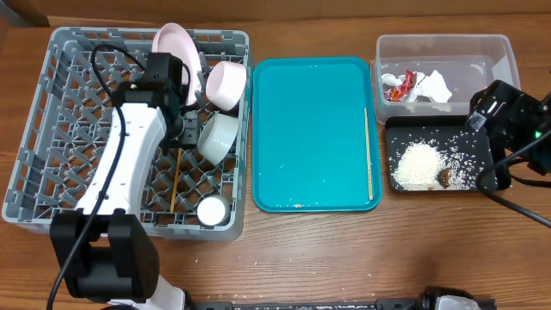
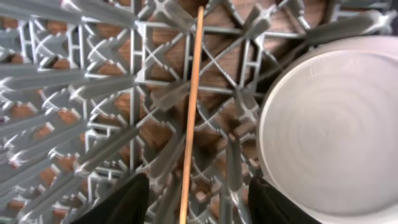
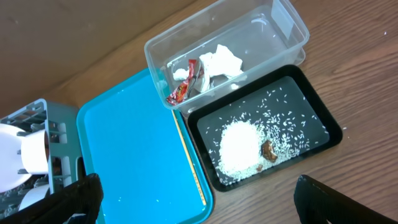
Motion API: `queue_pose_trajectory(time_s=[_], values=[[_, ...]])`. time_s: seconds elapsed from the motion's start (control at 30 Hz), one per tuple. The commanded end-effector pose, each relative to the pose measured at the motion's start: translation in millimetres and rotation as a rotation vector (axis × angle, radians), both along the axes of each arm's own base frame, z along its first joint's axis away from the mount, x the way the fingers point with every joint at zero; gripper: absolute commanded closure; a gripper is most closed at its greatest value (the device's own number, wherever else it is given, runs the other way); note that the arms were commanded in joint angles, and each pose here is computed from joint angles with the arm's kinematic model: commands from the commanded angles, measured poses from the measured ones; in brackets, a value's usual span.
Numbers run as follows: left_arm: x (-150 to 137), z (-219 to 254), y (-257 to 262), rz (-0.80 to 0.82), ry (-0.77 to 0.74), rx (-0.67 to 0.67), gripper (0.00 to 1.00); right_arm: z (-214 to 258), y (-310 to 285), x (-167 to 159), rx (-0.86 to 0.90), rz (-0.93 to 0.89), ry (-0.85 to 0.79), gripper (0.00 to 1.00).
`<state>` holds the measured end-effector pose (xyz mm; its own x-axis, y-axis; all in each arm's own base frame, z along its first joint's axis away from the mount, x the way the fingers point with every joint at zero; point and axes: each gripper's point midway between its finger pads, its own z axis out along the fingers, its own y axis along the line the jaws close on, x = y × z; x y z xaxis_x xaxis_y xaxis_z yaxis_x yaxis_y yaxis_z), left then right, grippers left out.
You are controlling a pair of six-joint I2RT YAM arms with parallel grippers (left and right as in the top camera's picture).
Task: Sort waste into correct bins and load items into the dishwasher
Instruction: 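Grasp one chopstick with the left gripper and insert it into the rack, then return the left gripper to the tray and grasp the second chopstick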
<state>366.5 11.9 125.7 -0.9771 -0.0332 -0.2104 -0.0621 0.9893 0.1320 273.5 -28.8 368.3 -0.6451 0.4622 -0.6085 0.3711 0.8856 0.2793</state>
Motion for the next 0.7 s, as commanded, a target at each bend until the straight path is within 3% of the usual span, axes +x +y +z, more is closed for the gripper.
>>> queue_pose_trajectory(time_s=[0.0, 0.13, 0.27, 0.47, 0.67], values=[[26, 57, -27, -0.032, -0.14, -0.091, 0.48, 7, -3, 0, -0.008, -0.011, -0.023, 0.0], [41, 101, -110, -0.173, -0.263, -0.244, 0.5, 7, -3, 0, -0.008, -0.011, -0.023, 0.0], [41, 100, -197, -0.233, -0.318, -0.321, 0.53, 7, -3, 0, -0.008, -0.011, -0.023, 0.0], [27, 19, -342, -0.348, -0.285, -0.359, 0.58, 7, -3, 0, -0.008, -0.011, -0.023, 0.0], [21, -41, -397, -0.365, -0.291, -0.358, 0.52, 7, -3, 0, -0.008, -0.011, -0.023, 0.0]])
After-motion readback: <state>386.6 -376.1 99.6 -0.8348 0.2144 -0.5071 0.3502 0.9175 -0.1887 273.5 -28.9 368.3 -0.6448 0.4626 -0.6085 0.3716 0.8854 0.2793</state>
